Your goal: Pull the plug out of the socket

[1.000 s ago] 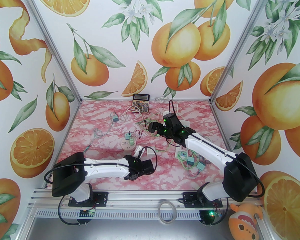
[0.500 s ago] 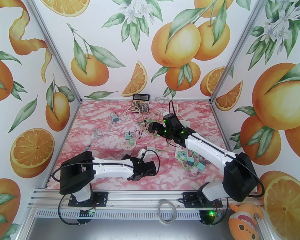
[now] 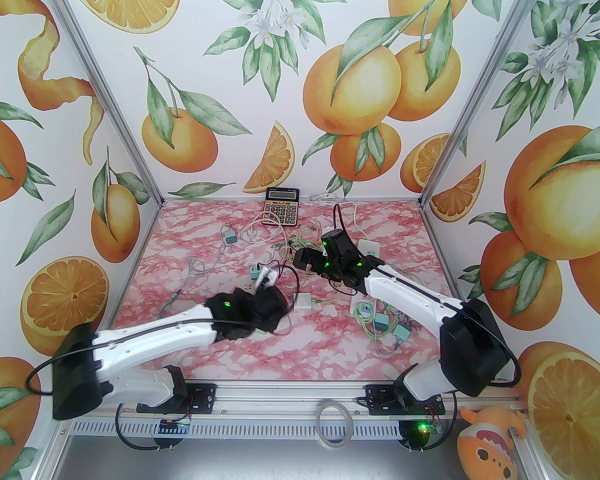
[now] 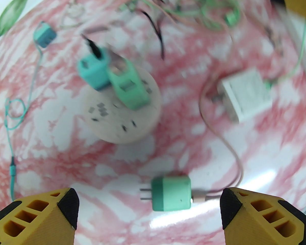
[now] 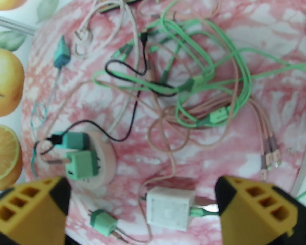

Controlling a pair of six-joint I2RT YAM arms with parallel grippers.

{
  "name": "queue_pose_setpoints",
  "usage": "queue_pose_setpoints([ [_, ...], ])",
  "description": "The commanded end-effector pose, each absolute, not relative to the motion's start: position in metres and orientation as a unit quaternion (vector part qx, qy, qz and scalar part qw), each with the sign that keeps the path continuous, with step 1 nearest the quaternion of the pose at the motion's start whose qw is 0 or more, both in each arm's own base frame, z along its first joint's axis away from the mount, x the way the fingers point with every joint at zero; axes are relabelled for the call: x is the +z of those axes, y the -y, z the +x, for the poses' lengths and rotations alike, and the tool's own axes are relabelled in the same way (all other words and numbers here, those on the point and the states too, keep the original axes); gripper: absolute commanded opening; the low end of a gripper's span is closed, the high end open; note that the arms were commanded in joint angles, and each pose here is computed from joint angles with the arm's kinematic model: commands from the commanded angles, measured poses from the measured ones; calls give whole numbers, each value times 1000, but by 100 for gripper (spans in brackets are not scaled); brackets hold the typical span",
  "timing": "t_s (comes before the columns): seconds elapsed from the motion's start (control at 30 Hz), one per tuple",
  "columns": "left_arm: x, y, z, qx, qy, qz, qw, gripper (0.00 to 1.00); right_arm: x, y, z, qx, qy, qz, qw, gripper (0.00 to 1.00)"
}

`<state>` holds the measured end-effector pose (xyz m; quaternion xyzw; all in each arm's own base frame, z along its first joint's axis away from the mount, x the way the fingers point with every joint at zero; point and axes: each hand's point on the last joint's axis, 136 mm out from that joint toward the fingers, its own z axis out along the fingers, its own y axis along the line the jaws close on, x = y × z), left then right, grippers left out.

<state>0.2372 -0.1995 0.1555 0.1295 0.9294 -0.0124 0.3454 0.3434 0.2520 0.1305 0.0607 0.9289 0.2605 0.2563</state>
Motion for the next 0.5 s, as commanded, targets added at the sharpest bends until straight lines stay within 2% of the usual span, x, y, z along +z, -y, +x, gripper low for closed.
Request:
queue_pose_setpoints([
  [0.0,161,188,251,-73,-931,82,349,91,142,-275,345,273,-927,39,255,100],
  [0.3,134,148,290,-206,-927,-67,306,87,123,-318,330,197,-954,-39,223,100],
  [0.47,105,137,304,-233,-929,-112,266,86,120,-350,321,197,-951,-88,221,100],
])
